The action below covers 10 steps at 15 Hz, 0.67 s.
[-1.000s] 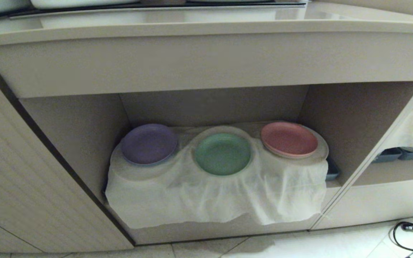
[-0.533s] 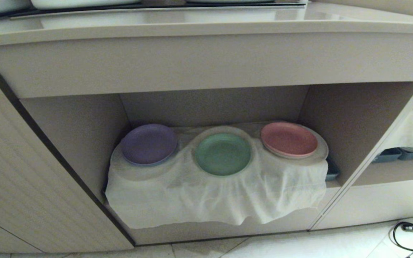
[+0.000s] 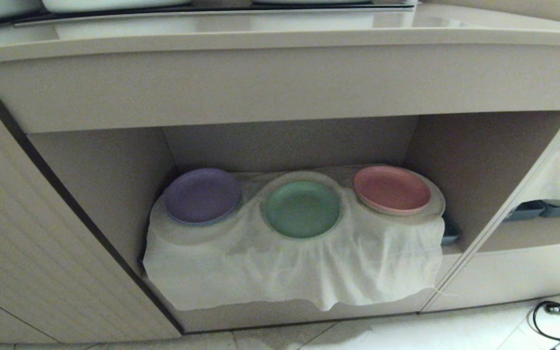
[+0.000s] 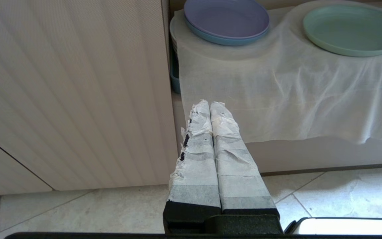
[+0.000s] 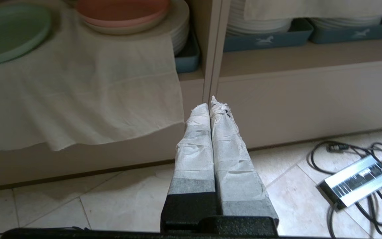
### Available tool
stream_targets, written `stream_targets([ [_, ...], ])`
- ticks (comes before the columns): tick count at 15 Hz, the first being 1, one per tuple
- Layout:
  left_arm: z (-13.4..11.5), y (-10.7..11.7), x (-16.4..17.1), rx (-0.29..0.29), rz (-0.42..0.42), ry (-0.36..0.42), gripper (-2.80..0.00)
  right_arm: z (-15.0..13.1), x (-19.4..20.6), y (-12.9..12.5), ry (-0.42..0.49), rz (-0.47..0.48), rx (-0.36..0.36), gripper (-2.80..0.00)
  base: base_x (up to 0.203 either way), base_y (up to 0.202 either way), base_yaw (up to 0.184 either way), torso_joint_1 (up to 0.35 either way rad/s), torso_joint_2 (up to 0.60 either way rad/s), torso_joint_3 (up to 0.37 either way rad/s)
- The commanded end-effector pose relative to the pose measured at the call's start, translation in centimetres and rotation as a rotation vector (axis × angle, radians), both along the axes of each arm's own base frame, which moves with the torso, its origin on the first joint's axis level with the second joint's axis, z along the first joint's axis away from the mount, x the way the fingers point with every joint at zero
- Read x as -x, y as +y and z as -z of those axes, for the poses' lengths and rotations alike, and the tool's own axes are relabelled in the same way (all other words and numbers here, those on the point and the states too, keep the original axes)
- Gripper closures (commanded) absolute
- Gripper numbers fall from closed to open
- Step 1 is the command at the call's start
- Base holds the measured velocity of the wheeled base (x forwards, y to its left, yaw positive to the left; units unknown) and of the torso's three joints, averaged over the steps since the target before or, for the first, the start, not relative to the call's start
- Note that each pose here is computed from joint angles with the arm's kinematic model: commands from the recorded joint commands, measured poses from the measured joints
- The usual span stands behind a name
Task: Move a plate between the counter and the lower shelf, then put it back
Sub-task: Pick up the plate in the cupboard
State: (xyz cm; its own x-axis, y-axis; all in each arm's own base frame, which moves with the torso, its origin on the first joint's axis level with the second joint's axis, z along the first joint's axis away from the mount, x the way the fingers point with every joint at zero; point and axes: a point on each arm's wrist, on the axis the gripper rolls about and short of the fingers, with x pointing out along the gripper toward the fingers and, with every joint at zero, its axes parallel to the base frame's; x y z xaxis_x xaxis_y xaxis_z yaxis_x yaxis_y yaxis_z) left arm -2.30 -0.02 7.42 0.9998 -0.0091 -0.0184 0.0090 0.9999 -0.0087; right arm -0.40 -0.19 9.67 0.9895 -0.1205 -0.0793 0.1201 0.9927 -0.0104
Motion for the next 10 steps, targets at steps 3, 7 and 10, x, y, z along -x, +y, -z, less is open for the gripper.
stream_targets([
  [3, 0.0, 0.0, 0.0, 0.001, 0.0, 0.0, 0.0, 1.3, 1.5, 0.1, -0.091, -0.053, 0.002, 0.0, 0.0, 0.0, 0.0, 0.0, 0.0, 0.0],
  [7, 0.0, 0.0, 0.0, 0.001, 0.0, 0.0, 0.0, 2.0, 1.9, 0.1, -0.084, -0.077, 0.025, 0.0, 0.0, 0.0, 0.0, 0.0, 0.0, 0.0],
  [10, 0.0, 0.0, 0.0, 0.001, 0.0, 0.0, 0.0, 2.0, 1.9, 0.1, -0.084, -0.077, 0.024, 0.0, 0.0, 0.0, 0.0, 0.0, 0.0, 0.0],
])
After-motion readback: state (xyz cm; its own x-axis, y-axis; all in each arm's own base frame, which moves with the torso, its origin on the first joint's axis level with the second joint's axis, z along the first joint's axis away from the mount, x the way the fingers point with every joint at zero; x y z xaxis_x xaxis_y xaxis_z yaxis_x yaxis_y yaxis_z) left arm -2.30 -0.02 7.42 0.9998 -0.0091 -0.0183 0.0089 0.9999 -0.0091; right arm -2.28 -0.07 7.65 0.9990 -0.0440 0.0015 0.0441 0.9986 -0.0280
